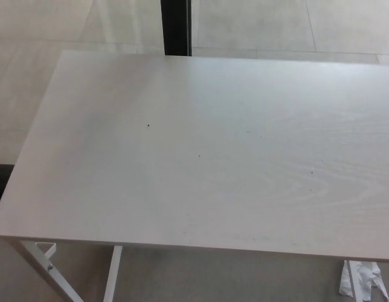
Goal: The robot uses both its hands to grab the left and right ends of a football kept in the middle of the desk infront of it, lifts it up and places it in the palm of a person
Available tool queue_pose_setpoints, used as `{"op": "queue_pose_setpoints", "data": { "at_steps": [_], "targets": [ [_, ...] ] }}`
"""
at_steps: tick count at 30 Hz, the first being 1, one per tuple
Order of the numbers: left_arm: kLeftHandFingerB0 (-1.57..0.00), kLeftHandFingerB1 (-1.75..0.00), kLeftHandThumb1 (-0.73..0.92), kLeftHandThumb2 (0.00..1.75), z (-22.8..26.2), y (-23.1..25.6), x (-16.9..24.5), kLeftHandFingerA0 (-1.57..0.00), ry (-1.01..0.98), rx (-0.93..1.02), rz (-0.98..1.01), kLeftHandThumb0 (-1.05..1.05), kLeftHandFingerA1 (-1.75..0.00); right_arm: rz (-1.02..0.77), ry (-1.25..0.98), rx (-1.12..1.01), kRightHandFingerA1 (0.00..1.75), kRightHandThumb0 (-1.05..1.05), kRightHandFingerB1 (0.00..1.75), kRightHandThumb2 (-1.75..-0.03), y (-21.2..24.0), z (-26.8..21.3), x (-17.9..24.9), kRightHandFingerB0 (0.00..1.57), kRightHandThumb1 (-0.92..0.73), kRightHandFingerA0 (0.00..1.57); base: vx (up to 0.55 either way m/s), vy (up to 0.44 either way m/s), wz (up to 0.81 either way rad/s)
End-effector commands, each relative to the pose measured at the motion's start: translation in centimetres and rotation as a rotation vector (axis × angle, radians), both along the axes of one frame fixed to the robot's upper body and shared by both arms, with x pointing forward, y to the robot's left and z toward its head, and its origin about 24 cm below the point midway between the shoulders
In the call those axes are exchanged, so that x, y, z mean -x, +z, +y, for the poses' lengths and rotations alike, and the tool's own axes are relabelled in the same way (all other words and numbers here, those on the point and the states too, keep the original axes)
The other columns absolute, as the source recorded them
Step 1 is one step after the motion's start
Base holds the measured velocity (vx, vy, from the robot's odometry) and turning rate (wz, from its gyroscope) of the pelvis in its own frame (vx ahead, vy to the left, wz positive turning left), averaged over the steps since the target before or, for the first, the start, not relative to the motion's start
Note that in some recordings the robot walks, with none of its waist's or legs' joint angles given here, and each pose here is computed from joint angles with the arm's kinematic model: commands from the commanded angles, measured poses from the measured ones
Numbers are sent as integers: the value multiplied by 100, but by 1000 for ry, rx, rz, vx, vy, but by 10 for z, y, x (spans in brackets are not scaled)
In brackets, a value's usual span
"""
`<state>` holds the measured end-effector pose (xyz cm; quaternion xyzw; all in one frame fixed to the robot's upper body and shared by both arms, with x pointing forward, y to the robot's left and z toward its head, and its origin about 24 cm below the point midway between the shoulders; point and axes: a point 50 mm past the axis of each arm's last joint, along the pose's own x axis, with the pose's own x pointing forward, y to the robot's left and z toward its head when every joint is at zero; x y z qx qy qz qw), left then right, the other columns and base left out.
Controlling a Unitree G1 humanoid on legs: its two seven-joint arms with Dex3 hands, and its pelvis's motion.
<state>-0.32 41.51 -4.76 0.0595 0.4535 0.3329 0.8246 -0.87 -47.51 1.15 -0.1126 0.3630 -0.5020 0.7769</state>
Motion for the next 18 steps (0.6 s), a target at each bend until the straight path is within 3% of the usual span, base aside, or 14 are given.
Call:
{"op": "queue_pose_setpoints", "data": {
  "at_steps": [1, 5, 6, 7, 9, 10, 11, 12, 14, 15, 16, 17, 18],
  "targets": [
    [-63, -42, 61, 59, 7, 11, -6, -69, -40, -28, -53, -63, -54, -45, 166, 16, 98, -52, 30, -59, 14, -5, -11, 27, -58, 74, 0, 0, 0],
    [-54, -40, 62, 59, 8, 9, -8, -61, 12, 27, -122, -63, -57, 10, 204, 24, 100, -58, 29, -59, 14, -6, -10, 21, -60, 72, 0, 0, 0],
    [-53, -40, 61, 59, 8, 9, -8, -58, 32, 42, -142, -63, -59, 7, 204, 17, 92, -64, 41, -78, 13, -6, -9, 13, -48, 71, 0, 0, 0],
    [-48, -38, 62, 60, 8, 9, -8, -52, 44, 56, -155, -65, -58, 1, 209, 8, 98, -61, 30, -59, 13, -5, -8, 17, -61, 72, 0, 0, 0],
    [-48, -38, 62, 60, 8, 8, -8, -52, 50, 67, -163, -65, -58, -4, 214, -2, 98, -61, 30, -59, 13, -5, -8, 17, -61, 72, 0, 0, 0],
    [-48, -38, 63, 60, 8, 8, -8, -50, 37, 77, -161, -66, -59, 10, 249, -3, 86, -64, 29, -59, 13, -4, -9, 13, -63, 59, 0, 0, 0],
    [-47, -37, 65, 60, 5, 7, -6, -52, 7, 70, -128, -69, -58, 20, 254, -1, 88, -70, 41, -83, 15, -5, -7, 8, -52, 62, 0, 0, 0],
    [-46, -37, 66, 60, 5, 7, -6, -52, -15, 58, -110, -69, -58, 23, 248, -6, 92, -71, 41, -85, 15, -5, -7, 5, -51, 63, 0, 0, 0],
    [-41, -38, 65, 60, 6, 5, -6, -53, -3, 71, -107, -68, -59, 28, 246, -31, 83, -74, 34, -90, 14, -6, -8, 5, -55, 53, 0, 0, 0],
    [-40, -39, 65, 60, 6, 6, -6, -54, -6, 72, -110, -68, -60, 35, 251, -33, 62, -72, 24, -63, 14, -6, -9, 9, -69, 45, 0, 0, 0],
    [-40, -39, 65, 60, 5, 6, -6, -54, -5, 72, -113, -68, -60, 37, 253, -33, 62, -72, 24, -63, 14, -6, -9, 9, -69, 45, 0, 0, 0],
    [-45, -39, 65, 60, 5, 7, -6, -57, 1, 72, -118, -68, -59, 48, 260, -33, 59, -78, 24, -94, 13, -6, -9, 7, -58, 40, 0, 0, 0],
    [-44, -39, 64, 60, 5, 8, -5, -58, 10, 72, -128, -69, -57, 61, 267, -35, 57, -76, 26, -94, 12, -6, -9, 7, -57, 39, 0, 0, 0]
  ]
}}
